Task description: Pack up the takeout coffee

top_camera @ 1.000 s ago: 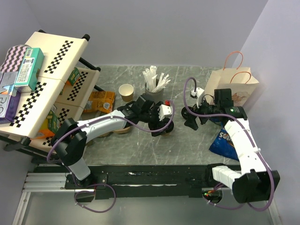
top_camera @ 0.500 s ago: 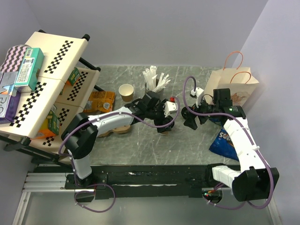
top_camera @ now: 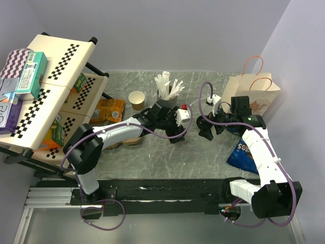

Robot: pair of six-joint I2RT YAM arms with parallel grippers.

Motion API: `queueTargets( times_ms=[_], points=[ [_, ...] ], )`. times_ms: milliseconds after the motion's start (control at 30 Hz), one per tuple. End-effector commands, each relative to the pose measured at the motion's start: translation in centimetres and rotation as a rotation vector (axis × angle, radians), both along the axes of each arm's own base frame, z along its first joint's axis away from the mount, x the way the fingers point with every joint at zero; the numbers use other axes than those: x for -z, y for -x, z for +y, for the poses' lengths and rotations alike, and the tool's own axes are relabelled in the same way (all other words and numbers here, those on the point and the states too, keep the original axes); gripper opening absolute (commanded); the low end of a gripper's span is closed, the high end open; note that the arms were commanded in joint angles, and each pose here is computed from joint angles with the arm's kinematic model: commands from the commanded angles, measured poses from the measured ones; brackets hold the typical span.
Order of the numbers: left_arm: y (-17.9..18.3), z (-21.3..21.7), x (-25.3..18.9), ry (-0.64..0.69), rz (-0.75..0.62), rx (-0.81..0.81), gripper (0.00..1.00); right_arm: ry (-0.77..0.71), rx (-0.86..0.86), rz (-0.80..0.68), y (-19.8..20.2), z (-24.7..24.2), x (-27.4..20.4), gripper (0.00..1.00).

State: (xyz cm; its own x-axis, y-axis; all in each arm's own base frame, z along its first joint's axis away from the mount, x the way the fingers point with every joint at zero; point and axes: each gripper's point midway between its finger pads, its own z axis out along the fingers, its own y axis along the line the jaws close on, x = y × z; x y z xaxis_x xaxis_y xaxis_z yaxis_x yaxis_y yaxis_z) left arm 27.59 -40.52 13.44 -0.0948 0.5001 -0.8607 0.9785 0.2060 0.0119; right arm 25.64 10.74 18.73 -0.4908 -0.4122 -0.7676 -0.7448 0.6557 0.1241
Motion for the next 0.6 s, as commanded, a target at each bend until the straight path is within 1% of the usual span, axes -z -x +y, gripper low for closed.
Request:
queueTargets(
  times_ms=[0, 67, 200, 367, 567],
  points=[
    [-0.3, -0.3, -5.0, 0.109, -0.023, -0.006, 0.95, -0.013, -0.006, -0.039, -0.7, 0.3, -0.9, 1.00],
    [0.4, -0.2, -5.6, 0.127, 0.018, 0.031, 0.94, -0.014, -0.002, -0.036, -0.7, 0.3, -0.8, 1.00],
    [0.1, -0.1, -6.6, 0.137, 0.017, 0.029, 0.94, -0.015, 0.002, -0.038, -0.7, 0.3, -0.7, 1.00],
    [-2.1, 1.1, -4.1, 0.061, -0.012, -0.063, 0.98, -0.015, 0.001, -0.038, -0.8, 0.3, -0.6, 1.00],
    [-2.9, 1.4, -2.7, 0.023, 0.015, -0.094, 0.99, -0.012, 0.004, -0.041, -0.6, 0.2, -0.6, 1.00]
  ],
)
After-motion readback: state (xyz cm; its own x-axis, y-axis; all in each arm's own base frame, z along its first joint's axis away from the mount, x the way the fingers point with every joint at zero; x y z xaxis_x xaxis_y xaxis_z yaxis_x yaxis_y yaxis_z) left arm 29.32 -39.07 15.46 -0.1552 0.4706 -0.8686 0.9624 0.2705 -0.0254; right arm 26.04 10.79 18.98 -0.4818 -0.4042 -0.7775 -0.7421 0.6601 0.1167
